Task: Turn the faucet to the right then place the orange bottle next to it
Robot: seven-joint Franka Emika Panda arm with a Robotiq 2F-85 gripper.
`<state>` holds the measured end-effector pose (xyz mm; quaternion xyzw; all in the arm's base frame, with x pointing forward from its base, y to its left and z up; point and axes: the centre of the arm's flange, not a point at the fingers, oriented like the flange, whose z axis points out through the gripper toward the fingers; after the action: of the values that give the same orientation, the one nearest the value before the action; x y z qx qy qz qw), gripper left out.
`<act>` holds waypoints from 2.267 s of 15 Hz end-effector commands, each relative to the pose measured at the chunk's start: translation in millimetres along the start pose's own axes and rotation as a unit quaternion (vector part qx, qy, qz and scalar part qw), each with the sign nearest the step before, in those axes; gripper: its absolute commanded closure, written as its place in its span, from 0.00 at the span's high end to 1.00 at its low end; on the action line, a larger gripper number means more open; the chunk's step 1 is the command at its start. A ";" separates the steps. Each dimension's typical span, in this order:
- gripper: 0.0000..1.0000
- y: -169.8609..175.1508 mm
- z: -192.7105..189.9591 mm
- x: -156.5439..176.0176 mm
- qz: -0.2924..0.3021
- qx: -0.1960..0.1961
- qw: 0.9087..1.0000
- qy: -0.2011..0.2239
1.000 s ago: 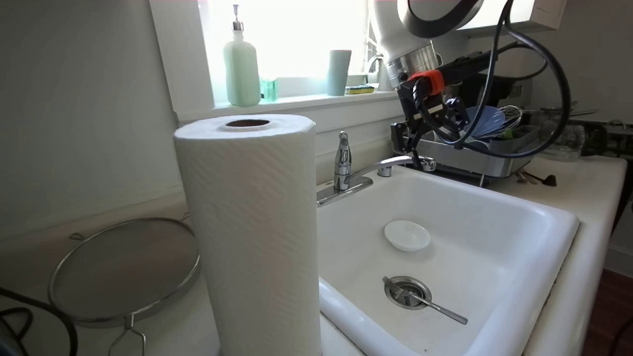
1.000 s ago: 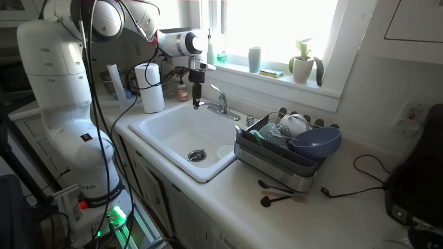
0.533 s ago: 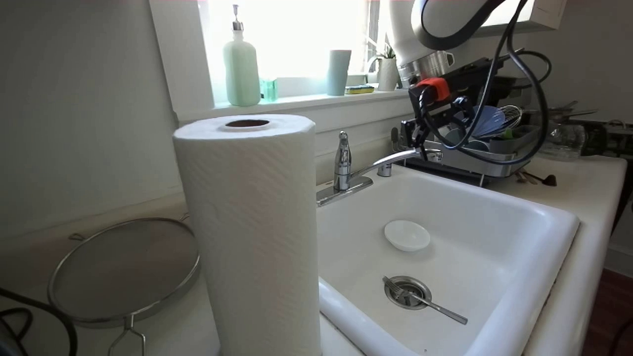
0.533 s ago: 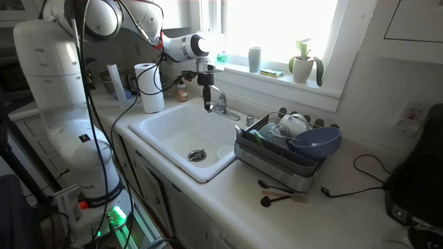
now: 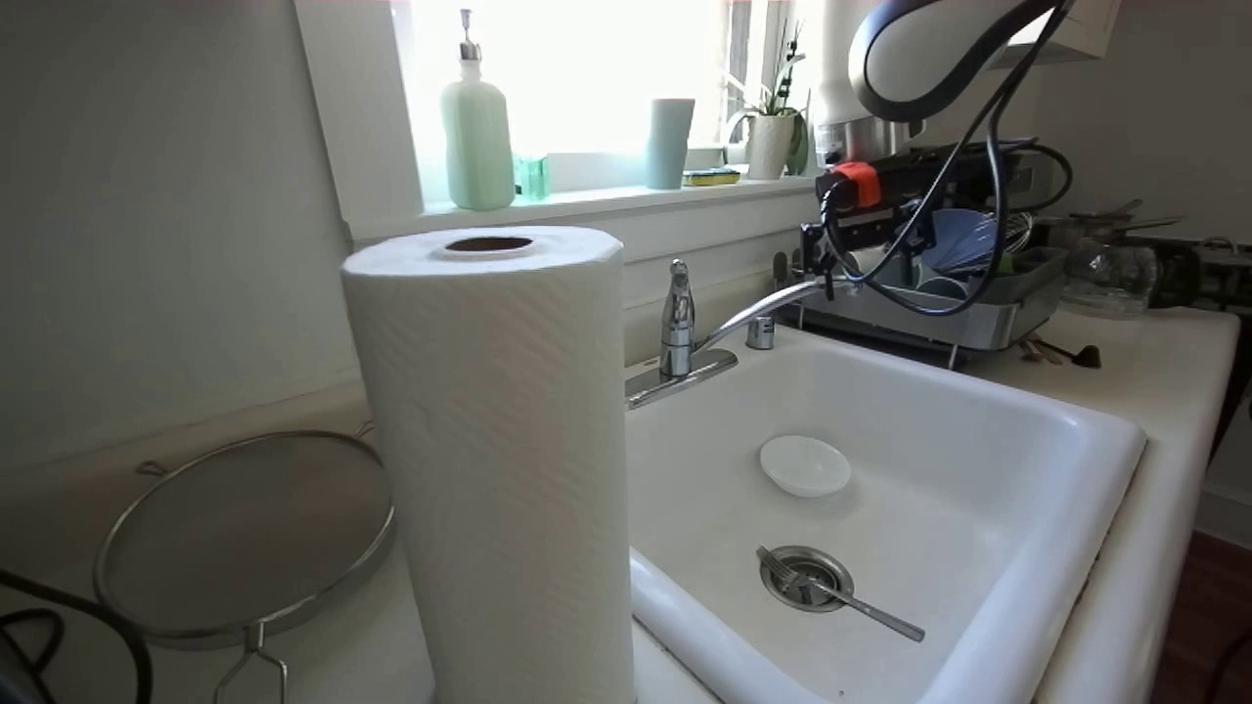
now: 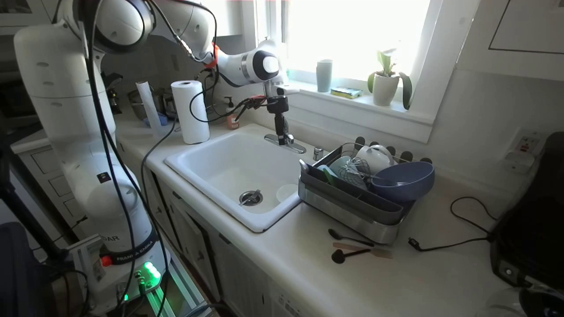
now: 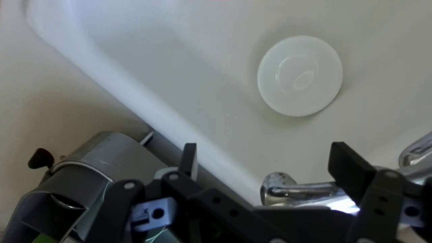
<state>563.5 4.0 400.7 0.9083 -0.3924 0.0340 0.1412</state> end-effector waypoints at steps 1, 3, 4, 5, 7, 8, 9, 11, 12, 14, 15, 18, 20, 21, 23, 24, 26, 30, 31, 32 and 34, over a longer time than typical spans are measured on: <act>1.00 4.6 2.3 13.2 0.046 0.046 0.997 0.051; 1.00 -3.4 1.9 1.9 0.032 0.060 0.998 0.017; 1.00 -8.1 -1.9 -7.9 0.016 0.064 0.998 0.001; 1.00 -15.6 -10.3 -24.5 -0.010 0.070 0.997 -0.023; 1.00 -29.9 -28.8 -55.8 -0.063 0.086 0.993 -0.053; 1.00 -35.8 -36.8 -71.2 -0.088 0.086 0.990 -0.071; 1.00 -39.9 -45.1 -91.4 -0.112 0.085 0.986 -0.087; 1.00 -47.6 -60.4 -125.5 -0.171 0.078 0.977 -0.104; 1.00 -51.2 -67.9 -138.3 -0.203 0.074 0.971 -0.103; 1.00 -60.1 -84.6 -158.9 -0.262 0.064 0.958 -0.096; 1.00 -66.2 -90.9 -168.7 -0.292 0.060 0.951 -0.085; 1.00 -85.6 -108.8 -184.8 -0.346 0.063 0.935 -0.051; 1.00 -97.5 -118.4 -192.2 -0.376 0.073 0.923 -0.034; 1.00 -105.2 -124.0 -192.1 -0.386 0.083 0.918 -0.024; 1.00 -124.0 -135.3 -186.7 -0.386 0.106 0.916 -0.001; 1.00 -134.0 -141.5 -184.4 -0.367 0.129 0.921 0.007; 1.00 -156.3 -151.1 -176.6 -0.332 0.165 0.928 0.012; 1.00 -197.4 -167.6 -176.0 -0.243 0.188 0.951 -0.036; 1.00 -208.3 -172.2 -179.6 -0.222 0.180 0.957 -0.049; 1.00 -218.0 -174.2 -184.2 -0.204 0.178 0.960 -0.065; 1.00 -238.5 -177.7 -194.6 -0.166 0.181 0.965 -0.093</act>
<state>578.7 304.9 475.4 0.9838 -0.1740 0.0286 -0.0336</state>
